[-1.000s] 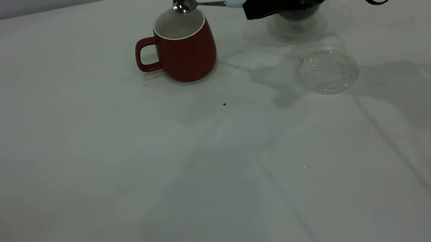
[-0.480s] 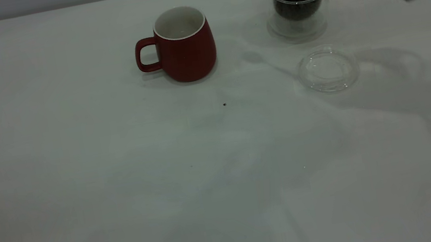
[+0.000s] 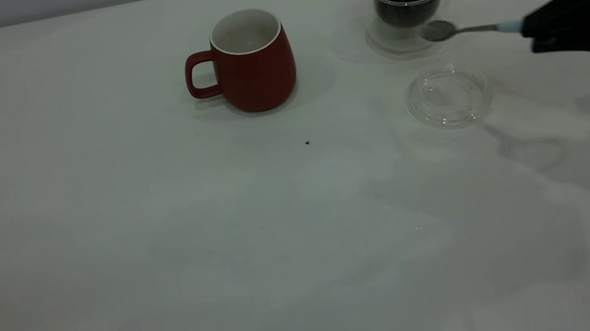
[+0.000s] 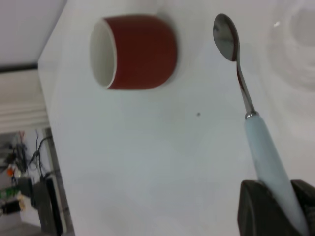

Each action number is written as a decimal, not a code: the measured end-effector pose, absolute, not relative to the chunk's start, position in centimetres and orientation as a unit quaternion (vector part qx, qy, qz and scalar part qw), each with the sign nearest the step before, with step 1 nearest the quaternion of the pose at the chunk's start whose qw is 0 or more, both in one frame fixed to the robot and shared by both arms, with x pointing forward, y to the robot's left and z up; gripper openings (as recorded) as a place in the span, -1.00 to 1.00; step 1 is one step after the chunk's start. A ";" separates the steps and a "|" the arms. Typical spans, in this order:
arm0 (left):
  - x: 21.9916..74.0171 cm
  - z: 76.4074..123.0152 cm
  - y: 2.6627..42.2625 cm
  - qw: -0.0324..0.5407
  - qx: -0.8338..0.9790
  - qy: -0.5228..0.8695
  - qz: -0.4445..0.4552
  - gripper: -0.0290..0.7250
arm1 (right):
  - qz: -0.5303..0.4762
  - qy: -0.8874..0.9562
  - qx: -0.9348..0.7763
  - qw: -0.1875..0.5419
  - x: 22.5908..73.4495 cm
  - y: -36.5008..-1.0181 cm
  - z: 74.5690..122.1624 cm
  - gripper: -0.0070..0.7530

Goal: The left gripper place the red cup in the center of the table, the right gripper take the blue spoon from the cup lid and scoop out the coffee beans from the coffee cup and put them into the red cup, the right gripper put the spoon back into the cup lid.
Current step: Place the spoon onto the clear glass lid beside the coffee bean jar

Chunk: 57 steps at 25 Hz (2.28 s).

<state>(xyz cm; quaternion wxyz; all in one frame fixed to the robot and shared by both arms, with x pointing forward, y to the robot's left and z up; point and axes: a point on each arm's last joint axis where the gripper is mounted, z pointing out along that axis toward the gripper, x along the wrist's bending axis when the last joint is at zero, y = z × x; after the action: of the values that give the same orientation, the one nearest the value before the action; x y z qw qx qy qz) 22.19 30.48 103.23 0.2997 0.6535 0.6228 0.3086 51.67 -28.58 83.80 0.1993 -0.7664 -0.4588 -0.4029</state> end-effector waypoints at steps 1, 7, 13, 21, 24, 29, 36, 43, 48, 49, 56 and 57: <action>22.2 103.2 30.5 0.300 0.654 0.623 0.309 0.63 | -0.402 -0.455 -0.770 0.196 51.6 -28.9 83.8 -0.68; 22.2 103.2 30.5 0.300 0.654 0.623 0.309 0.63 | -0.382 -0.441 -0.785 0.210 51.2 -29.4 81.8 -0.68; 22.2 103.2 30.5 0.300 0.654 0.623 0.309 0.63 | -0.371 -0.432 -0.789 0.229 52.3 -29.6 79.0 -0.68; 22.2 103.2 30.5 0.301 0.651 0.625 0.308 0.63 | -0.384 -0.426 -0.782 0.245 54.0 -29.7 76.8 -0.68; 22.2 103.2 30.5 0.300 0.653 0.623 0.309 0.63 | -0.387 -0.424 -0.780 0.249 54.5 -29.8 76.1 -0.68; 22.2 103.2 30.5 0.300 0.653 0.623 0.309 0.63 | -0.388 -0.423 -0.780 0.251 54.6 -29.8 75.7 -0.68; 22.2 103.2 30.5 0.300 0.653 0.623 0.309 0.63 | -0.394 -0.434 -0.772 0.245 54.8 -29.8 75.8 -0.65; 22.2 103.2 30.5 0.300 0.653 0.623 0.309 0.63 | -0.416 -0.430 -0.758 0.260 54.9 -29.5 76.3 -0.27; 22.2 103.2 30.5 0.300 0.653 0.623 0.309 0.63 | -0.417 -0.432 -0.755 0.263 54.9 -29.5 76.3 -0.11; 22.2 103.2 30.5 0.300 0.653 0.623 0.309 0.63 | -0.415 -0.435 -0.754 0.264 54.8 -29.4 76.3 -0.07; 22.2 103.2 30.5 0.300 0.653 0.623 0.309 0.63 | -0.372 -0.440 -0.776 0.258 54.4 -29.7 75.6 0.27; 22.2 103.2 30.5 0.300 0.653 0.623 0.309 0.63 | -0.364 -0.441 -0.779 0.257 54.3 -29.8 75.5 0.32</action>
<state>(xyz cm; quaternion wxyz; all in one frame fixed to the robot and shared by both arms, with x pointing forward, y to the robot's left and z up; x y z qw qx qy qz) 22.19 30.48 103.23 0.2998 0.6533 0.6231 0.3085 54.28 -29.78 75.49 0.2570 -0.7793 -0.4409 -0.3638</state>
